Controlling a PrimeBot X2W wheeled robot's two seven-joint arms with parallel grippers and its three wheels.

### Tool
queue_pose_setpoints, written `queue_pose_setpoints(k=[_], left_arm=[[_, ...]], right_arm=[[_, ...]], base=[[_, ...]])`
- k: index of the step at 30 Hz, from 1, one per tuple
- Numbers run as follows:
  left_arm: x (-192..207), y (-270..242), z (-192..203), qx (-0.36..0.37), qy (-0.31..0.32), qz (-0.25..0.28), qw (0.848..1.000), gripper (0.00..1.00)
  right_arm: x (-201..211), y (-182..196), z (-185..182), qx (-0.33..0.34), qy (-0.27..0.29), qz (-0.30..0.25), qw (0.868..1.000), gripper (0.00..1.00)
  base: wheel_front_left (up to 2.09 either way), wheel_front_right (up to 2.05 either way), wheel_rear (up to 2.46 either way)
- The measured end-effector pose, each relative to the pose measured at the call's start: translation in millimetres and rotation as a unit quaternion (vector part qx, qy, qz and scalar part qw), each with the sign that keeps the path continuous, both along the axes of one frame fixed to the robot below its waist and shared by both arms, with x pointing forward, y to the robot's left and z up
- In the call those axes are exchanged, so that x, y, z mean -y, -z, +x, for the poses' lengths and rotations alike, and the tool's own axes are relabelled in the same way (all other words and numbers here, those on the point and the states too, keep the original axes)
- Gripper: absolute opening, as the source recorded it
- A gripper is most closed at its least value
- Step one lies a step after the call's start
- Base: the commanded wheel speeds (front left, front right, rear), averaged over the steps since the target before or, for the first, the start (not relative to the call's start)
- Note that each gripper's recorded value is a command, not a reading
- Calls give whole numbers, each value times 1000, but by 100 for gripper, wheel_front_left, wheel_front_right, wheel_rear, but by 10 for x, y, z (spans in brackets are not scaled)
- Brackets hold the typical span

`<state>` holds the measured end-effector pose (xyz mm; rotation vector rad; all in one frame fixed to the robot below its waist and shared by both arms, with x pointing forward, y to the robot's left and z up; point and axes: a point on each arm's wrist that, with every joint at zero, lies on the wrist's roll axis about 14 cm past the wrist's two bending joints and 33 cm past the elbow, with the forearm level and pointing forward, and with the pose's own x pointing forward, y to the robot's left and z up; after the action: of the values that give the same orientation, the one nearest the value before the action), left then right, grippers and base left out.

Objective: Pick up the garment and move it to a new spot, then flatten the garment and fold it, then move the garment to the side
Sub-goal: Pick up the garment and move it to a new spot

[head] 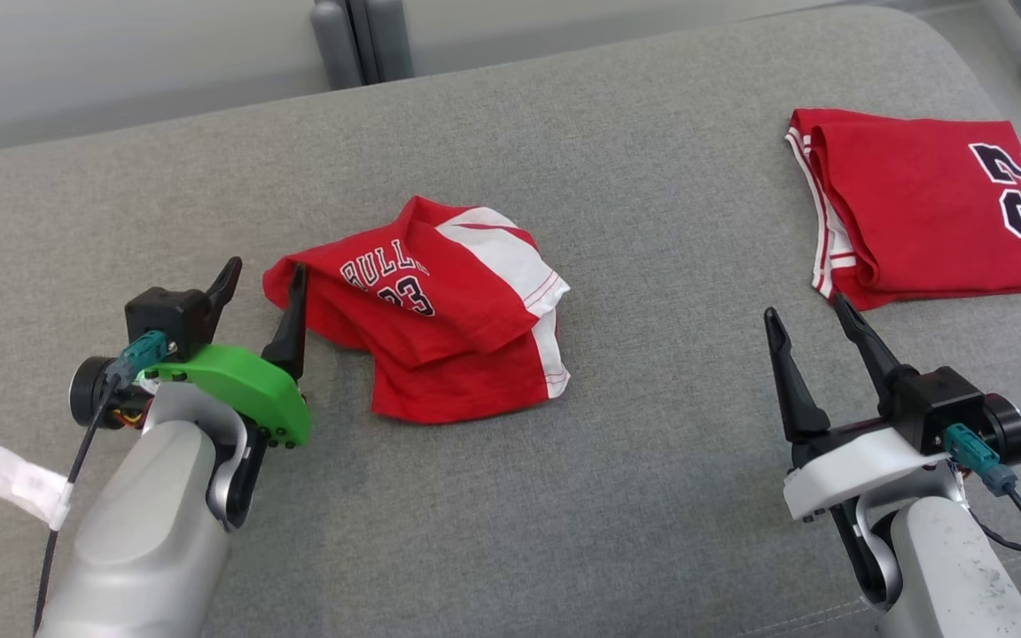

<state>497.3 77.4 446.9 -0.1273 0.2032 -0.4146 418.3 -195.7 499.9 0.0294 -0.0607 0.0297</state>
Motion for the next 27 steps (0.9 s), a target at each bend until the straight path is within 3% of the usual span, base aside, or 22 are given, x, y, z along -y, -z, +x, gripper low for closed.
queue_pose_setpoints(k=[15,27], left_arm=[[-340,-410,-874,61,-75,-79,992,100],[-650,-373,-1515,72,-158,-89,981,100]], right_arm=[[-191,-208,-307,27,-24,7,999,100],[-314,-167,-468,22,-39,35,998,100]], base=[[0,0,0],[0,0,0]])
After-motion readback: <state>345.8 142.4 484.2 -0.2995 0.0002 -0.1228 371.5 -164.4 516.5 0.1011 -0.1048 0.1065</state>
